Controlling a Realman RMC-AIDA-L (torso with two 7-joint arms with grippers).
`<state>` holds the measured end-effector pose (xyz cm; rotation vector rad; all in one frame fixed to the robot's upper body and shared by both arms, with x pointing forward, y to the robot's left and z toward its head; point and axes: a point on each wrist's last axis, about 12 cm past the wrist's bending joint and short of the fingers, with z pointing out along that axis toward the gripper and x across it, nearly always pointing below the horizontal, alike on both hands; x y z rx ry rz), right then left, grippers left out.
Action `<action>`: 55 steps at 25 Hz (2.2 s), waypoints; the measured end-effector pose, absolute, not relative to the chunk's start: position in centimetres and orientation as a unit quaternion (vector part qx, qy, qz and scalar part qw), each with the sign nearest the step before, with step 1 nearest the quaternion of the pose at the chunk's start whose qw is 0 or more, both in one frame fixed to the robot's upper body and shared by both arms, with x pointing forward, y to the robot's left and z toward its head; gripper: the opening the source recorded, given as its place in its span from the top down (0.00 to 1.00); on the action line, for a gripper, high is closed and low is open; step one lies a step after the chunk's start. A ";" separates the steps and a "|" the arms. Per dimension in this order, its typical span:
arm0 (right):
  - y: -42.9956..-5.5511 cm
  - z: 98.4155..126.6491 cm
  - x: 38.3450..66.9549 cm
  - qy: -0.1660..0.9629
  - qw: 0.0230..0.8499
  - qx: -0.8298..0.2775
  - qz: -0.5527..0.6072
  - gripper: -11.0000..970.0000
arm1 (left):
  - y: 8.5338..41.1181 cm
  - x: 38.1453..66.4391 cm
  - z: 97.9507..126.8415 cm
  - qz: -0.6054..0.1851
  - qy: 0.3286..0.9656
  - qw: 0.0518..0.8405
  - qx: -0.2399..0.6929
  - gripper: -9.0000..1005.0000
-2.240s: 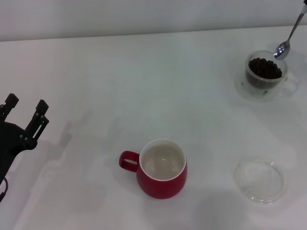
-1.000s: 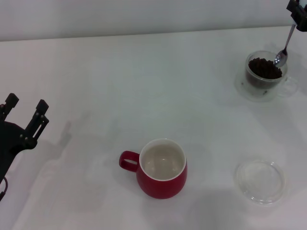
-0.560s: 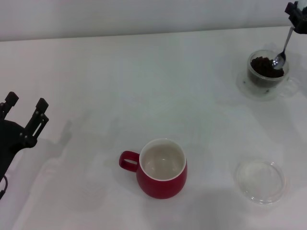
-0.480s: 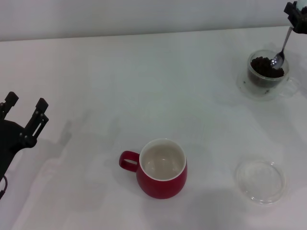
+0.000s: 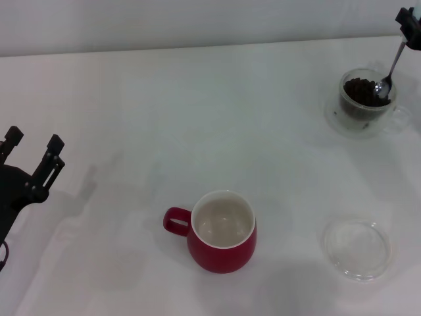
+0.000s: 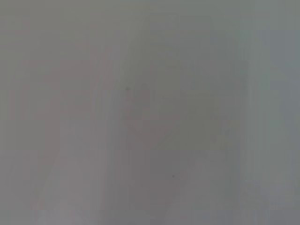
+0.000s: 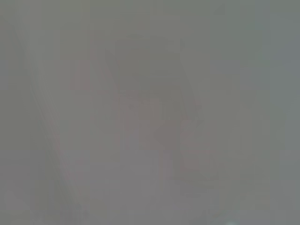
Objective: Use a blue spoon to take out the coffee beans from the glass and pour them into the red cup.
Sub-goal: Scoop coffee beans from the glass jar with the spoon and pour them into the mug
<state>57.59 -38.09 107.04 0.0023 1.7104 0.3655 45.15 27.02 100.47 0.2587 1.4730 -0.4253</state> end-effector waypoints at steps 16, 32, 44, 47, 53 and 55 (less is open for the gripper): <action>-39.1 105.2 56.5 0.748 0.623 0.136 0.184 0.83 | 26.9 45.5 100.5 -0.191 0.668 0.710 0.120 0.27; -39.1 104.6 56.3 0.716 0.597 0.257 0.256 0.83 | 26.8 45.7 100.2 -0.190 0.675 0.702 0.121 0.27; -38.7 104.2 56.2 0.698 0.581 0.302 0.291 0.82 | 26.8 45.7 100.2 -0.189 0.676 0.702 0.121 0.27; -39.0 104.2 56.0 0.689 0.584 0.315 0.291 0.82 | 26.8 45.7 100.2 -0.189 0.676 0.702 0.121 0.28; -39.5 104.0 55.6 0.675 0.585 0.342 0.293 0.82 | 26.8 45.7 100.2 -0.190 0.675 0.702 0.122 0.27; -39.7 104.0 55.5 0.669 0.586 0.348 0.294 0.82 | 26.8 45.7 100.2 -0.190 0.675 0.702 0.122 0.27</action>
